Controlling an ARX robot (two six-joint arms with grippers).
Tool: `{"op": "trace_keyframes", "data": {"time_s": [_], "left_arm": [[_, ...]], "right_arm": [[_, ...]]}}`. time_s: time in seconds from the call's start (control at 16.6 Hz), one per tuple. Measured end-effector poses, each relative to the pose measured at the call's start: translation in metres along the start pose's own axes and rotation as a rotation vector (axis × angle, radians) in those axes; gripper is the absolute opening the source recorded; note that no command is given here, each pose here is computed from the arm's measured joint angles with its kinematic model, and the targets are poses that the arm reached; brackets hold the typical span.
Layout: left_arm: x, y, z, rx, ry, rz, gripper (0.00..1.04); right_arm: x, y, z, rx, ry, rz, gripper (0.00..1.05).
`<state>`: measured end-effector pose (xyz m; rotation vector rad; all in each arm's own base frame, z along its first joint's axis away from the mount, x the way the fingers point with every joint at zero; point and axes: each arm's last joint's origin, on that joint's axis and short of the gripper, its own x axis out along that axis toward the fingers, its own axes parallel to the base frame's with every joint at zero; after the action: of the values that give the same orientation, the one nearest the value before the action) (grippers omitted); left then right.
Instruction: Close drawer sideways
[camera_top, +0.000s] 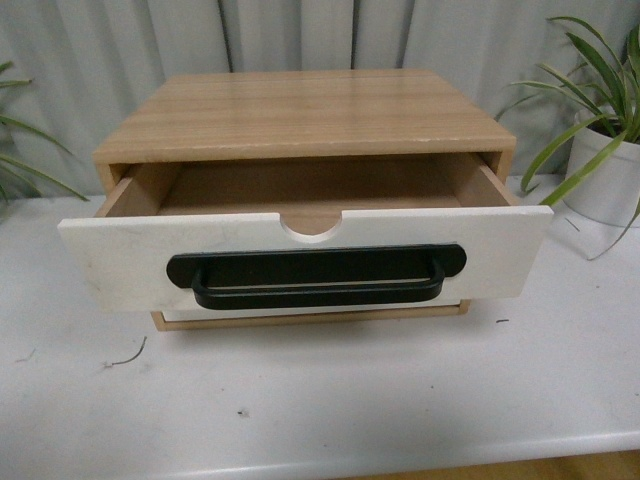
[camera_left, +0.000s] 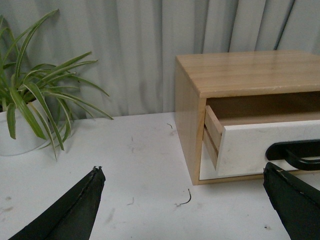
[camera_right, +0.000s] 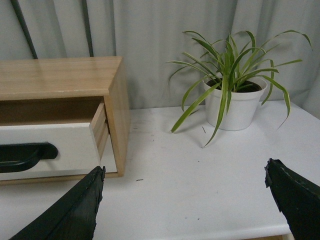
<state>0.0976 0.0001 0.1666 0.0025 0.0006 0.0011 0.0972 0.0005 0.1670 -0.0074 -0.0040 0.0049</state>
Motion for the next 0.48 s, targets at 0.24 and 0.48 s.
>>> {"op": "trace_keyframes", "data": {"time_s": [0.24,0.48], "left_arm": [[0.0000,0.0000,0.0000,0.000,0.000,0.000,0.98],[0.0000,0.0000,0.0000,0.000,0.000,0.000,0.98]], "right_arm": [[0.0000,0.0000,0.0000,0.000,0.000,0.000,0.98],[0.0000,0.0000,0.0000,0.000,0.000,0.000,0.98]]}}
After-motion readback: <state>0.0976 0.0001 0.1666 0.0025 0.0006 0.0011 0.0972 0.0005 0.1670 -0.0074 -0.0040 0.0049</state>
